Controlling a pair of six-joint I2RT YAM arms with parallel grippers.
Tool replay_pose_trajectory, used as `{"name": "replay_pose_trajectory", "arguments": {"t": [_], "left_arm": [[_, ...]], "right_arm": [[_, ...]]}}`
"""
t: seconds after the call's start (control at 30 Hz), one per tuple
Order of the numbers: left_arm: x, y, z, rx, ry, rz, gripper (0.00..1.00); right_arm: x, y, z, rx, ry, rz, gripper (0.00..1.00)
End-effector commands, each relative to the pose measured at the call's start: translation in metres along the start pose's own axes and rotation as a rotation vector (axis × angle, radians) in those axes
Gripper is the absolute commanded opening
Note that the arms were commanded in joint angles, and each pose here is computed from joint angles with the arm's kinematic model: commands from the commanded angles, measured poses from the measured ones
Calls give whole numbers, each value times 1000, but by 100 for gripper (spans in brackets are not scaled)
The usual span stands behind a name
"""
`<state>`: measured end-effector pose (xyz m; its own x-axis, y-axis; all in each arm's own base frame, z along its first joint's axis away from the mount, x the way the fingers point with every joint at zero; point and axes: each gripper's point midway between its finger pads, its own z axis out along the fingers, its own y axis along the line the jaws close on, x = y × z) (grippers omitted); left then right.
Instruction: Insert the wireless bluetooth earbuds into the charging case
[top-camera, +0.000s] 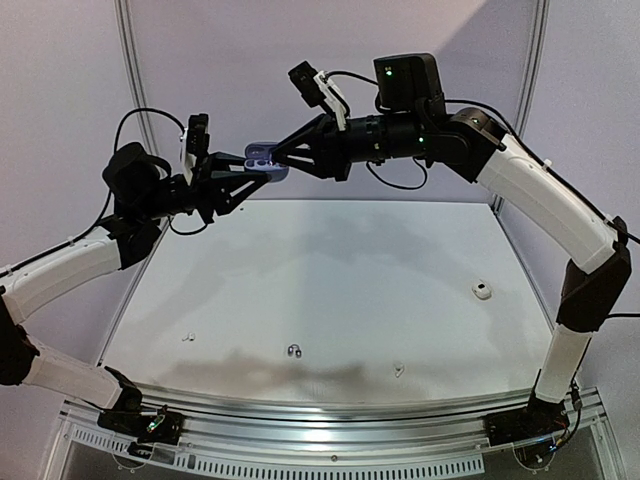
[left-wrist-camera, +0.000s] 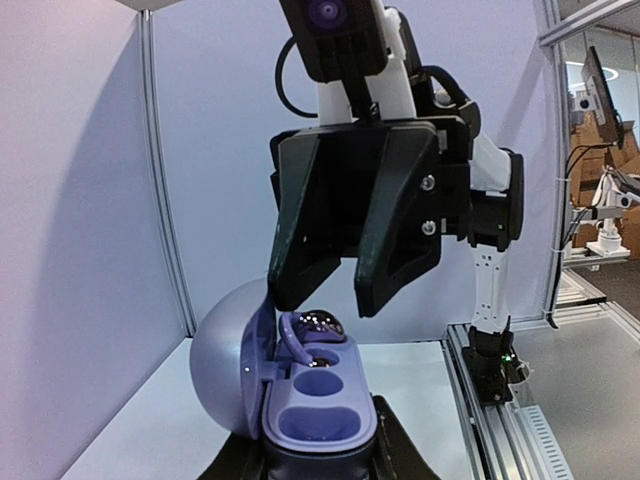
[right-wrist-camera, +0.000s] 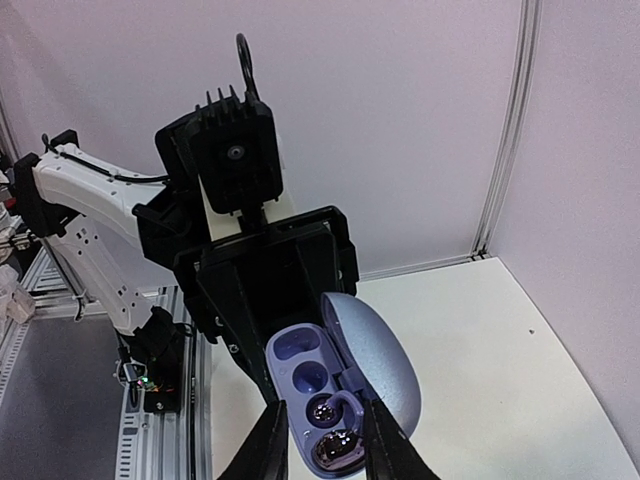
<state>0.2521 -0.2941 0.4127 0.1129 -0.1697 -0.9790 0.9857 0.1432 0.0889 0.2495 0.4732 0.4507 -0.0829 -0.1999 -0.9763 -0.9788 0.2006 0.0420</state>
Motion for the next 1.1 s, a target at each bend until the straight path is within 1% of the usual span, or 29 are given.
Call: {"name": "replay_pose_trajectory", "arguments": {"t": [0.0,0.2,0.47,0.63,0.87,1.07], "left_arm": [[-2,-6,2,30,-10,26,0],[-3,-3,1,8,-20,59,0],[-3,-2,-1,-11,-27,106,0],[-2,-3,-2,-14,-28,109,0],[-4,-4,-2,-15,-34,117,0],[-3,-5,-3,-8,-35,122,0]], "right_arm": [[12,-9,8,50,41,16,26],[-1,-7,2,55,4,35,26],[4,-10,3,66,15,76,26],[-4,-9,-1,68,-8,78,27],[9,-12,2,79,34,98,27],[13,-15,6,92,40,105,28]]}}
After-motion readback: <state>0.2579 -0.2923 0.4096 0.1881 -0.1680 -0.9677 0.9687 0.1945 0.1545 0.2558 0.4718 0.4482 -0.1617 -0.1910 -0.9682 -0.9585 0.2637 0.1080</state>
